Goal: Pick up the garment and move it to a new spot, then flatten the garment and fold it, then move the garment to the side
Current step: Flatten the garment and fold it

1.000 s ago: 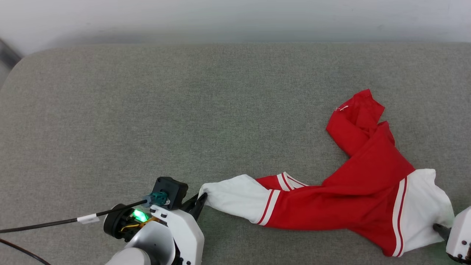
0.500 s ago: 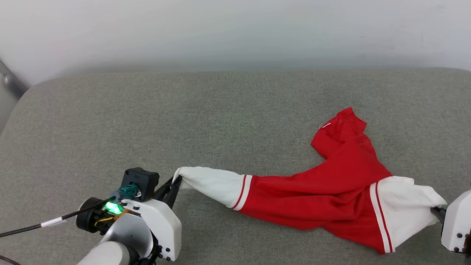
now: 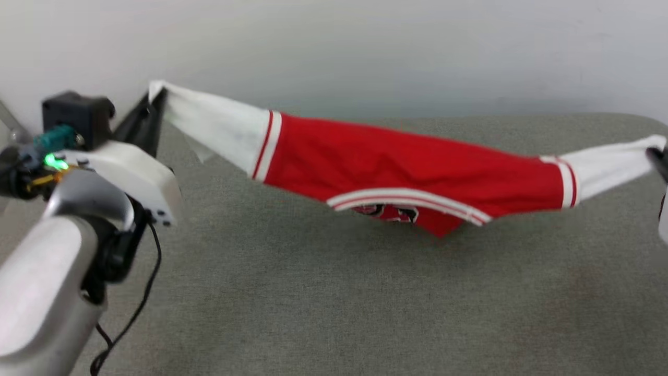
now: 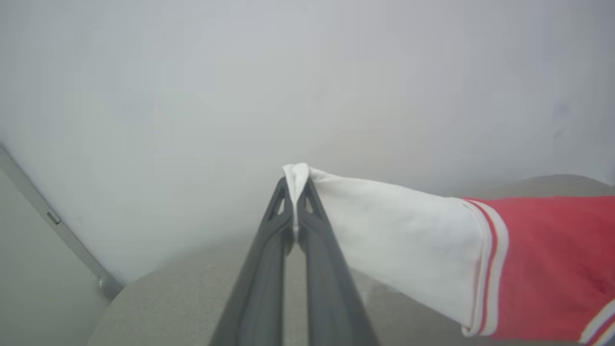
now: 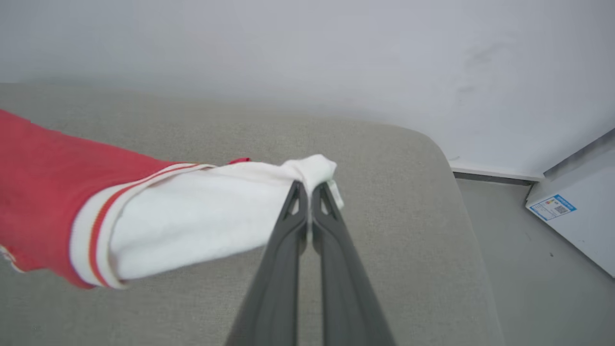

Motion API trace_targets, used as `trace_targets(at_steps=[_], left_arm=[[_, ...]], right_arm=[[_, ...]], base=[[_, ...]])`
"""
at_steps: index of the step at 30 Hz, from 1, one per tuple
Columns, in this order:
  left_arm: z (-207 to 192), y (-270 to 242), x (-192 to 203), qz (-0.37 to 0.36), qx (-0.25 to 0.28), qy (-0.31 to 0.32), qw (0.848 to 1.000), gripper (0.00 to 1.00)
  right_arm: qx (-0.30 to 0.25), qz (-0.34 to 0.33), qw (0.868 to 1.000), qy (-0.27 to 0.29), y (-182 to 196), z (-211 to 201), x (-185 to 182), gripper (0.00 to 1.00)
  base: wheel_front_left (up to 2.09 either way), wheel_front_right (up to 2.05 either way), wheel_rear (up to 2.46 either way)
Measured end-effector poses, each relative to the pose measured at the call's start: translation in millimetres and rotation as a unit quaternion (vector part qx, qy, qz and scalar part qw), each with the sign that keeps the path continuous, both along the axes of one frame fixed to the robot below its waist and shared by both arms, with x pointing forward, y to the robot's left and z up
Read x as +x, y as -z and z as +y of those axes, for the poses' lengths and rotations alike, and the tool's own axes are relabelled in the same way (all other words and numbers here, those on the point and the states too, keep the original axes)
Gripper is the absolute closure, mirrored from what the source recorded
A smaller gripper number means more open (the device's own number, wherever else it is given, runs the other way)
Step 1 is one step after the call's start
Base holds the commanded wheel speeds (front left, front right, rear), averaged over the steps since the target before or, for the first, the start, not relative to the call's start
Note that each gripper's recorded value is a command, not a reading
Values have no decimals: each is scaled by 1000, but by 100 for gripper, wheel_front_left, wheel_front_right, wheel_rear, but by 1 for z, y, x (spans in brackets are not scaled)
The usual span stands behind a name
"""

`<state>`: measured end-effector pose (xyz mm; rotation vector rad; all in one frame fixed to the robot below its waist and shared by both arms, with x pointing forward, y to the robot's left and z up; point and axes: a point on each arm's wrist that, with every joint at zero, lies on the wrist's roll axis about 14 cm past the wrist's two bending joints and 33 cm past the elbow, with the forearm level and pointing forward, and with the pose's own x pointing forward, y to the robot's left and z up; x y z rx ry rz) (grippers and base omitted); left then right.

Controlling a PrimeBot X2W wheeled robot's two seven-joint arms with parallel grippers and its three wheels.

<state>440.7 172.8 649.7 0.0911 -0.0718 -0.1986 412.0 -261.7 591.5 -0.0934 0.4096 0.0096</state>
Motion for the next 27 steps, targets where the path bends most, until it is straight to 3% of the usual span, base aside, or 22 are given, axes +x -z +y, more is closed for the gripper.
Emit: trace_targets(at_steps=[7, 15, 21, 27], left_arm=[[11, -68, 57, -78, 9, -11, 997, 100], [28, -117, 137, -144, 17, -40, 989, 100], [38, -132, 191, -187, 11, -59, 981, 100], [40, -109, 238, -192, -11, -60, 979, 100]], right_arm=[[-38, -103, 994, -7, -78, -2, 60, 100], [-76, -211, 975, -11, -143, 2, 140, 100], [-106, -284, 953, -15, -169, 7, 192, 100], [-128, -311, 941, -26, -158, 16, 239, 100]], base=[[0, 0, 0], [0, 0, 0], [0, 0, 0], [0, 0, 0]])
